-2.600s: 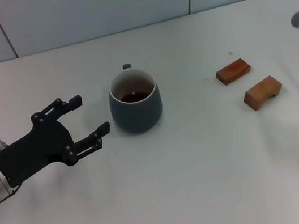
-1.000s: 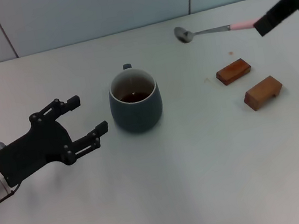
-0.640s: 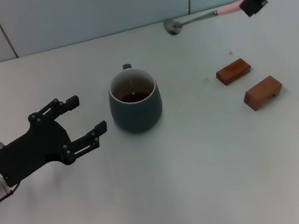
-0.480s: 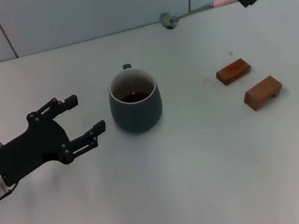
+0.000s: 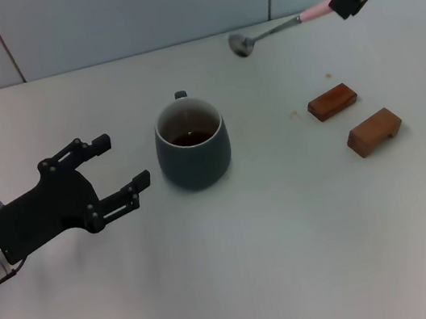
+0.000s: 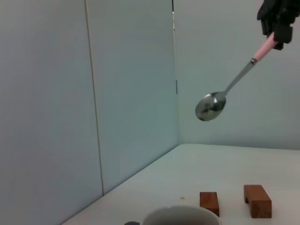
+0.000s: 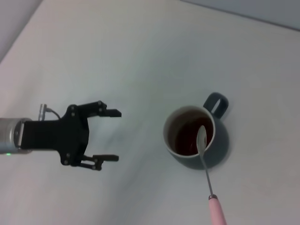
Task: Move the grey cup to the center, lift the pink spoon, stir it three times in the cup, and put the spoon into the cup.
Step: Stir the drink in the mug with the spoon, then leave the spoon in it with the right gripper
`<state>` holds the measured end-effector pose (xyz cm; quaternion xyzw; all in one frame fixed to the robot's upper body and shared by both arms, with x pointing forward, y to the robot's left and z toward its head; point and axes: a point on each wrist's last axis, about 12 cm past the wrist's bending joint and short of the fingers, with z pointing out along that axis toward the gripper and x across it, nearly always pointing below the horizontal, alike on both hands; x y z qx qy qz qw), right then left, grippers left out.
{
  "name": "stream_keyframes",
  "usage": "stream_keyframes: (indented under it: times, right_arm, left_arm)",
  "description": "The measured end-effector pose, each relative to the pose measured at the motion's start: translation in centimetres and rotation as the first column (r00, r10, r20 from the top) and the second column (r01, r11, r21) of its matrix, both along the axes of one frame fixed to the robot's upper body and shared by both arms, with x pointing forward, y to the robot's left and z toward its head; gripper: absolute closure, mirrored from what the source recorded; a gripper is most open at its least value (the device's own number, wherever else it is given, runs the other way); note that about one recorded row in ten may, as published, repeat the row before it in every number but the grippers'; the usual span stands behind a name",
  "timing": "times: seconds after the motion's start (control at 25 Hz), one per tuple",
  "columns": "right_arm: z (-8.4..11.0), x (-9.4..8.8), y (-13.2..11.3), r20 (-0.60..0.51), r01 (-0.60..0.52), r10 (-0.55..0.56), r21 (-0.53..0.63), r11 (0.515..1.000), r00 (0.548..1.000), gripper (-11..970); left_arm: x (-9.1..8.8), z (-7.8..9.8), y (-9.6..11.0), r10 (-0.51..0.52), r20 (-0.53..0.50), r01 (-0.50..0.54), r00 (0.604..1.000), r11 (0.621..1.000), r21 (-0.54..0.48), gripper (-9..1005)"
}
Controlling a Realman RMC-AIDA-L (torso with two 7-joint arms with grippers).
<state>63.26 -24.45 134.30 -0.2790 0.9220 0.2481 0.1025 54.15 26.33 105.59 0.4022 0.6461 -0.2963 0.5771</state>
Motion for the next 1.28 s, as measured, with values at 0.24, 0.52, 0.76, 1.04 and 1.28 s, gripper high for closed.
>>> stream_keyframes:
  times: [0.24, 0.52, 0.76, 1.04, 1.28]
  right_arm:
    - [-1.0, -0.3, 1.1, -0.010, -0.016, 0.016, -0.036, 0.999, 1.000, 835]
    - [-1.1, 0.6, 2.6, -0.020, -0.022, 0.021, -0.071, 0.997, 1.000, 835]
    - [-1.1, 1.1, 3.3, -0.012, -0.024, 0.023, -0.065, 0.998, 1.000, 835]
    - [-2.9, 1.7, 4.6, -0.042, -0.047, 0.043, -0.081, 0.996, 0.998, 835]
    - [-4.0, 2.2, 5.6, -0.030, -0.065, 0.062, -0.092, 0.994, 0.998, 835]
  left_arm:
    - [-0.1, -0.1, 0.0, -0.003, -0.002, 0.003, 1.000, 1.000, 0.003, 177]
    - [0.1, 0.1, -0.1, -0.008, 0.001, 0.008, 1.000, 1.000, 0.003, 177]
    - [0.1, 0.1, -0.2, -0.012, 0.003, 0.012, 1.000, 1.000, 0.003, 177]
    - [0.2, 0.1, -0.3, -0.014, 0.004, 0.014, 1.000, 1.000, 0.003, 177]
    - [0.2, 0.2, -0.3, -0.014, 0.004, 0.014, 1.000, 1.000, 0.003, 177]
